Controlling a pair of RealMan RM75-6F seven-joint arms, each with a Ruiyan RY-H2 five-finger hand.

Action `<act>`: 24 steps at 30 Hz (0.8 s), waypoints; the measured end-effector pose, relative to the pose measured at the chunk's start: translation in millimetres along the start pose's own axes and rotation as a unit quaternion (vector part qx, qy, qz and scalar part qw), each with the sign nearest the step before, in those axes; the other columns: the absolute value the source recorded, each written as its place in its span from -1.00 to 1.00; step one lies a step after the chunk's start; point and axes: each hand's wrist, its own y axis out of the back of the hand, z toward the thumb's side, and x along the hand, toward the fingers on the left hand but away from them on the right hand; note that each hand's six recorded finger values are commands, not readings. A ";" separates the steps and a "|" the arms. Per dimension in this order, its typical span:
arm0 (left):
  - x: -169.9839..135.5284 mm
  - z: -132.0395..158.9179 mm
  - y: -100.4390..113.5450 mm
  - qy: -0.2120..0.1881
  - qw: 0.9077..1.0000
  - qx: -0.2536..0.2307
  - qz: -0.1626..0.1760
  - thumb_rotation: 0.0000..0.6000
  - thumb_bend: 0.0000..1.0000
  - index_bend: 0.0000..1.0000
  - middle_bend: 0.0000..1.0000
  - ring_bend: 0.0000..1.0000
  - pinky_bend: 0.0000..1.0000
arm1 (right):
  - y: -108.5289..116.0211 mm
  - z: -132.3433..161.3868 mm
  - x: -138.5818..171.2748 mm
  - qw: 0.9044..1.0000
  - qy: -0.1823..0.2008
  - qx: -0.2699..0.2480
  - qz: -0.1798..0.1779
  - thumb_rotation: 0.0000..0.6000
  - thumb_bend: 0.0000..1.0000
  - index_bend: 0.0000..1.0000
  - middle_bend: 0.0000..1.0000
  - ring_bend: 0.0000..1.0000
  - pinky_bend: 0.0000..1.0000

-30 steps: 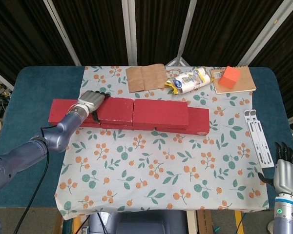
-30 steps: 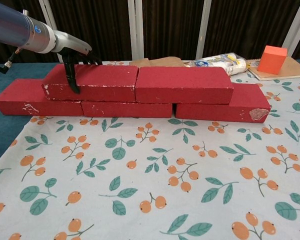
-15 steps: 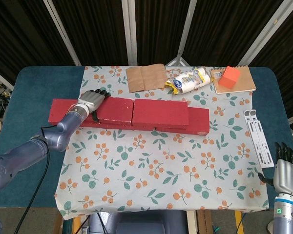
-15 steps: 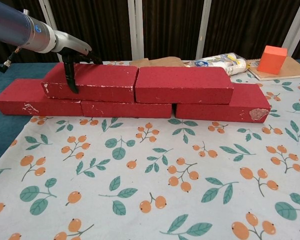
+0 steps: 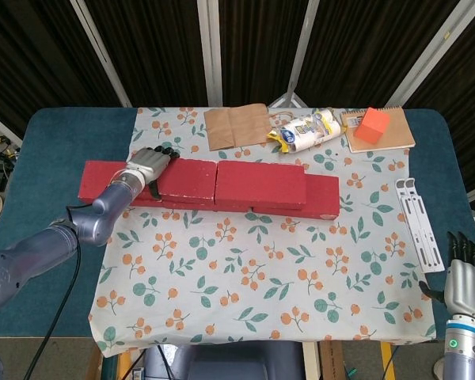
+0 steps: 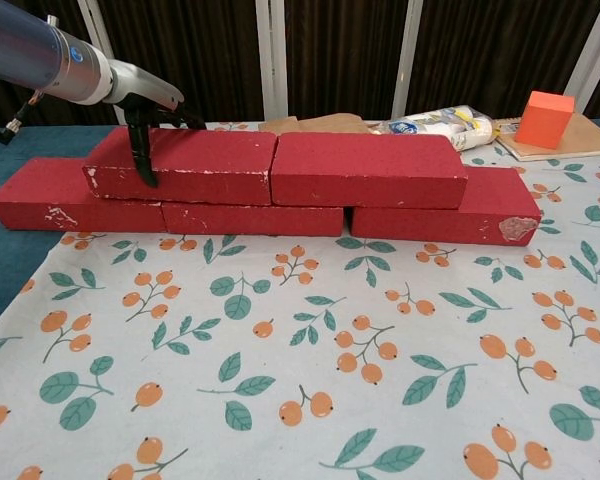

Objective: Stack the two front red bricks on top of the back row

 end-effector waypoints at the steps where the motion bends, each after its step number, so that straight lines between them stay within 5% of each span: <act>1: -0.1 0.1 0.2 0.000 1.000 0.000 0.000 1.00 -1.00 -0.81 -0.99 -1.00 -0.75 | 0.1 -0.1 0.0 1.000 0.000 0.000 0.000 1.00 -0.57 -1.00 -1.00 -0.96 -1.00; 24: -4.4 4.5 5.1 -0.001 1.000 0.008 -0.003 1.00 -1.00 -0.93 -1.00 -1.00 -0.81 | -0.1 -0.4 0.8 1.000 -0.001 0.002 0.001 1.00 -0.57 -1.00 -1.00 -0.96 -1.00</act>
